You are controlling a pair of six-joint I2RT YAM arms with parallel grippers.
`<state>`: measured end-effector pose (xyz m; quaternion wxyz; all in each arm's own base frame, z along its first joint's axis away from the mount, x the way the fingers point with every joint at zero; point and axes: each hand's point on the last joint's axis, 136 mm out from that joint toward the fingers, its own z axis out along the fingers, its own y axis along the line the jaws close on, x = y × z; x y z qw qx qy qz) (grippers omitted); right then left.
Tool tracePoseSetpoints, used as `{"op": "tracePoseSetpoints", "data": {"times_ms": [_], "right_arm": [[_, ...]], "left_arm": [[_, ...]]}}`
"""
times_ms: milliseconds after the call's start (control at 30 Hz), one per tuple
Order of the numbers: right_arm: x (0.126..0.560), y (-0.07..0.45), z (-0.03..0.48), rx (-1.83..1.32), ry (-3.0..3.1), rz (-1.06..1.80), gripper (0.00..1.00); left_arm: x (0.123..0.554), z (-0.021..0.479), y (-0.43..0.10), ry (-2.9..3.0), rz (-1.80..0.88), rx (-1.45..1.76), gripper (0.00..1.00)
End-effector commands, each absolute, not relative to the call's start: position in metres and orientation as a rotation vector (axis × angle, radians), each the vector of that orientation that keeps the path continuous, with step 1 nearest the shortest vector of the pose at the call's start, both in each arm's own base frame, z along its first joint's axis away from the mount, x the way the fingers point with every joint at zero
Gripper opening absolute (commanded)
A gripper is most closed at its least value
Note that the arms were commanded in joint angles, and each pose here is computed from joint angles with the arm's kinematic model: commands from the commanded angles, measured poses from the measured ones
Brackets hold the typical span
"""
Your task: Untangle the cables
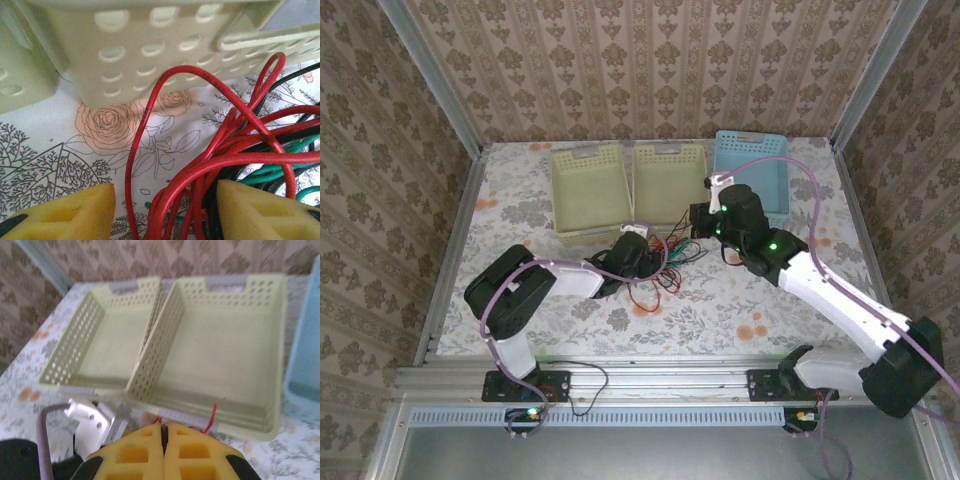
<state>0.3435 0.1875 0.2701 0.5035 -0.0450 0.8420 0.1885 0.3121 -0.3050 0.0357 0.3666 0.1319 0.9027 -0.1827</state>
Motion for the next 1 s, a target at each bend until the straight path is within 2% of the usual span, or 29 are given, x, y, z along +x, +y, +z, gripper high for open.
{"op": "tracePoseSetpoints", "data": {"times_ms": [0,100,233,500,600,733,967], "right_arm": [[0.347,0.155,0.335,0.004,1.822,0.415,0.00],[0.341,0.140,0.375,-0.008,1.736,0.391,0.00],[0.333,0.112,0.426,0.029,1.617,0.365,0.00],[0.308,0.064,0.511,0.109,1.374,0.360,0.00],[0.299,0.051,0.535,0.124,1.301,0.337,0.00],[0.294,0.041,0.564,0.113,1.231,0.320,0.00],[0.277,0.036,0.626,0.038,1.075,0.336,0.00]], "left_arm": [[0.300,-0.001,-0.274,2.445,-0.284,0.339,0.56],[0.300,-0.003,-0.271,2.450,-0.271,0.333,0.60],[0.299,-0.007,-0.269,2.457,-0.254,0.333,0.61],[0.297,-0.011,-0.265,2.470,-0.230,0.346,0.57],[0.295,-0.012,-0.263,2.474,-0.216,0.355,0.61],[0.291,-0.014,-0.259,2.482,-0.191,0.374,0.66],[0.283,-0.022,-0.247,2.505,-0.126,0.390,0.67]]}}
